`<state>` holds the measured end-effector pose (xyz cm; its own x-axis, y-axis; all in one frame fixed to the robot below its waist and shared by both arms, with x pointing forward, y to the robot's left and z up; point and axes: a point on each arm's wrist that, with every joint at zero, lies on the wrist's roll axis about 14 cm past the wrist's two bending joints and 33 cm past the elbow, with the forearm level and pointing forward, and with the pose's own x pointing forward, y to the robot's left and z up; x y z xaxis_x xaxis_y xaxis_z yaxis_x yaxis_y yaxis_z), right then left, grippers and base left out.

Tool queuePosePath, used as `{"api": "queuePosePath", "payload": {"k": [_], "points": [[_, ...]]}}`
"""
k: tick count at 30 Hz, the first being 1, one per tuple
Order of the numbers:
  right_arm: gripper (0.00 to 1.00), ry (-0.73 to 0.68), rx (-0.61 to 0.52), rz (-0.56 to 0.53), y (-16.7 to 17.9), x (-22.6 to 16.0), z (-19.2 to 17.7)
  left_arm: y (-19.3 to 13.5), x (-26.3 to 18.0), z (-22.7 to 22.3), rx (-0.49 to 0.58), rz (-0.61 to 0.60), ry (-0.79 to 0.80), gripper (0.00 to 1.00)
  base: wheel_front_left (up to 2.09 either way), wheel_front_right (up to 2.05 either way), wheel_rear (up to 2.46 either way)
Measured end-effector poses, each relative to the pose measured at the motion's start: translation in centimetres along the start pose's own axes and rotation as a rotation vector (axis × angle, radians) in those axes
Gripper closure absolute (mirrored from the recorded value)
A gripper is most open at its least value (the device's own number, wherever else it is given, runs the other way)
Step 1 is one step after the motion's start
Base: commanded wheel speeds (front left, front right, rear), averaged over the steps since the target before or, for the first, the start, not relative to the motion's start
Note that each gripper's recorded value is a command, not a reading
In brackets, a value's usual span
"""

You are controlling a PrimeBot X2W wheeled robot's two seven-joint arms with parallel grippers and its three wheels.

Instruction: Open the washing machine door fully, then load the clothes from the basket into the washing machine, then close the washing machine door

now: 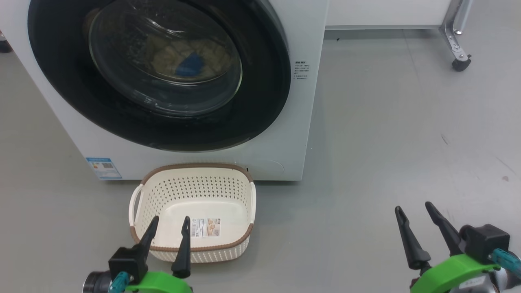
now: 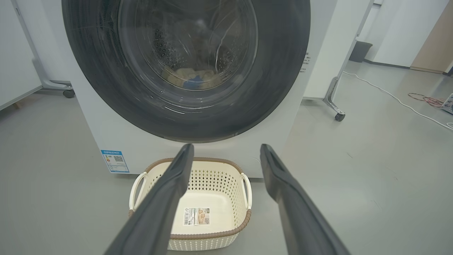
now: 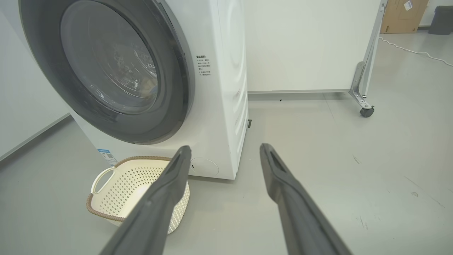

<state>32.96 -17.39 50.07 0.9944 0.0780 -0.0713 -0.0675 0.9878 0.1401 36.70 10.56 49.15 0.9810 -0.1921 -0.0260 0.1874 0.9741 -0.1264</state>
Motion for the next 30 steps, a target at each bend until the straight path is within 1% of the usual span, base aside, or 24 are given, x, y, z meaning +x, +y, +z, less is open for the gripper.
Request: {"api": "queuePosePath", "payload": {"k": [16, 23, 24, 28, 30], "points": [[0.0, 0.005, 0.015, 0.001, 0.1, 0.1, -0.1, -0.1, -0.1, -0.2, 0.003, -0.004, 0.006, 0.0, 0.0, 0.0, 0.0], [0.0, 0.007, 0.025, 0.011, 0.3, 0.2, -0.2, 0.2, -0.2, 0.2, 0.005, 0.009, -0.015, 0.0, 0.0, 0.0, 0.0], [1.0, 0.011, 0.026, 0.012, 0.4, 0.3, -0.3, 0.2, -0.2, 0.1, 0.004, 0.011, -0.015, 1.0, 0.0, 0.0, 0.0], [1.0, 0.092, 0.044, 0.004, 0.4, -0.3, -3.0, 0.2, -1.4, -2.8, -0.001, 0.02, 0.075, 1.0, 0.0, 0.0, 0.0], [1.0, 0.115, 0.065, 0.0, 0.4, -0.7, -3.8, 0.3, -2.1, -4.0, -0.02, 0.031, 0.114, 1.0, 0.0, 0.0, 0.0]]}}
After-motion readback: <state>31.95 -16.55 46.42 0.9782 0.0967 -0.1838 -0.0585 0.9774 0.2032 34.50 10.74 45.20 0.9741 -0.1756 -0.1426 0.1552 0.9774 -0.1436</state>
